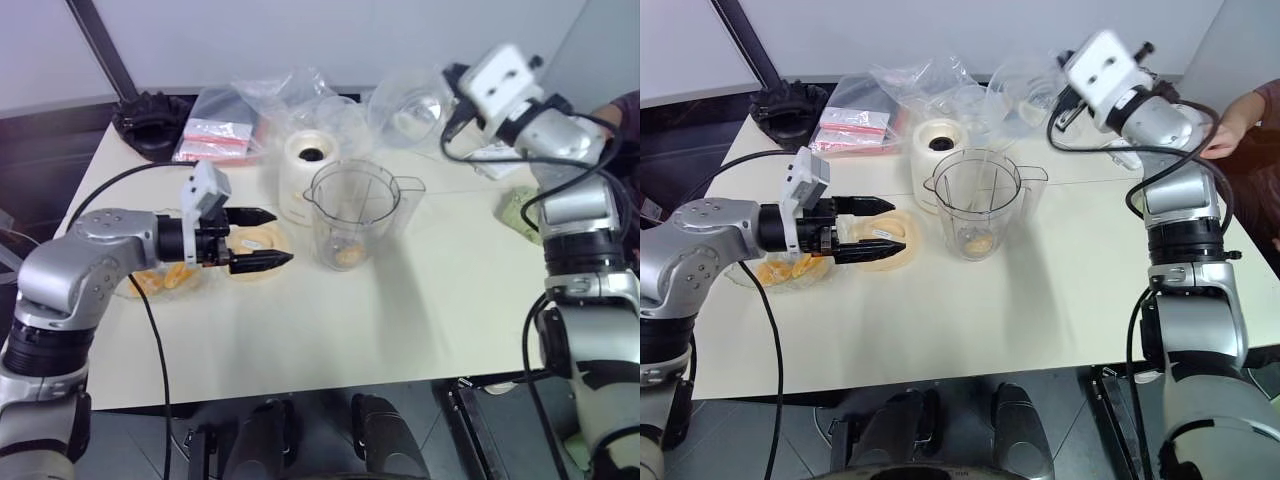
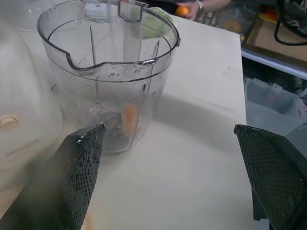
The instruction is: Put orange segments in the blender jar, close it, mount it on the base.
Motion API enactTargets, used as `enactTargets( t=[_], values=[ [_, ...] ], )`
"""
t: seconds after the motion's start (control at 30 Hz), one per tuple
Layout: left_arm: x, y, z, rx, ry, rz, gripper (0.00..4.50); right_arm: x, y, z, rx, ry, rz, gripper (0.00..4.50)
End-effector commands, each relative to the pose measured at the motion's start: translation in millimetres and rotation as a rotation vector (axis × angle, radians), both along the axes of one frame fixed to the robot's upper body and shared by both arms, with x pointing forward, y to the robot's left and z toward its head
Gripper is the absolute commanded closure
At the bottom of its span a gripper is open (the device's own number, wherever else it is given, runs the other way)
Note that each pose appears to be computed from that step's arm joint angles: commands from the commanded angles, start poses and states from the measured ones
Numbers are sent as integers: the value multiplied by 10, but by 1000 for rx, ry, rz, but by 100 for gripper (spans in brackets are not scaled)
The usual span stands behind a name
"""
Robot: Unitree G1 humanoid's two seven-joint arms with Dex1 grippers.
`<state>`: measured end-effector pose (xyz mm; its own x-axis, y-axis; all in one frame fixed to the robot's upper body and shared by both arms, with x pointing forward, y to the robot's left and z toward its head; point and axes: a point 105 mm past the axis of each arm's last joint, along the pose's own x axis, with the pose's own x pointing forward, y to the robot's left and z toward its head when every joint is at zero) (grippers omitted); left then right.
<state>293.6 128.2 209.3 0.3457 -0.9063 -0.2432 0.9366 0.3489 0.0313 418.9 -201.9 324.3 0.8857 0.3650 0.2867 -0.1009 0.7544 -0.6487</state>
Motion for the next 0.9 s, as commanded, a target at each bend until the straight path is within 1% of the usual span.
enactTargets(
  t=[0.03, 0.1, 0.17, 0.23, 0.3, 0.5, 0.57, 0.7, 0.8, 0.9],
  values=[
    [-46, -37, 75, -14, -36, -24, 0, -168, -380, 321, 316, -70, -94, 446],
    [-59, -60, 82, -20, -34, -31, 0, -219, -521, 293, 420, -70, -152, 446],
    [-71, -85, 89, -28, -34, -39, 0, -296, -740, 222, 536, -92, -265, 446],
    [-102, -116, 97, -38, -28, -53, 0, -409, -904, 125, 573, -129, -381, 446],
    [-122, -139, 104, -39, -27, -60, 0, -500, -965, -10, 592, -136, -448, 446],
    [-84, -157, 122, -41, -28, -59, 0, -710, -1152, -427, 799, -133, -620, 446],
    [-64, -165, 130, -40, -30, -58, 0, -764, -1179, -532, 820, -143, -658, 446],
    [-86, -181, 157, -36, -27, -75, 0, -873, -1198, -927, 834, -80, -722, 446],
    [-80, -173, 134, -19, -26, -70, 0, -969, -1152, -1072, 819, -54, -722, 446],
    [-93, -186, 113, -19, -17, -74, 0, -1103, -1190, -1272, 803, -20, -765, 446]
  ],
)
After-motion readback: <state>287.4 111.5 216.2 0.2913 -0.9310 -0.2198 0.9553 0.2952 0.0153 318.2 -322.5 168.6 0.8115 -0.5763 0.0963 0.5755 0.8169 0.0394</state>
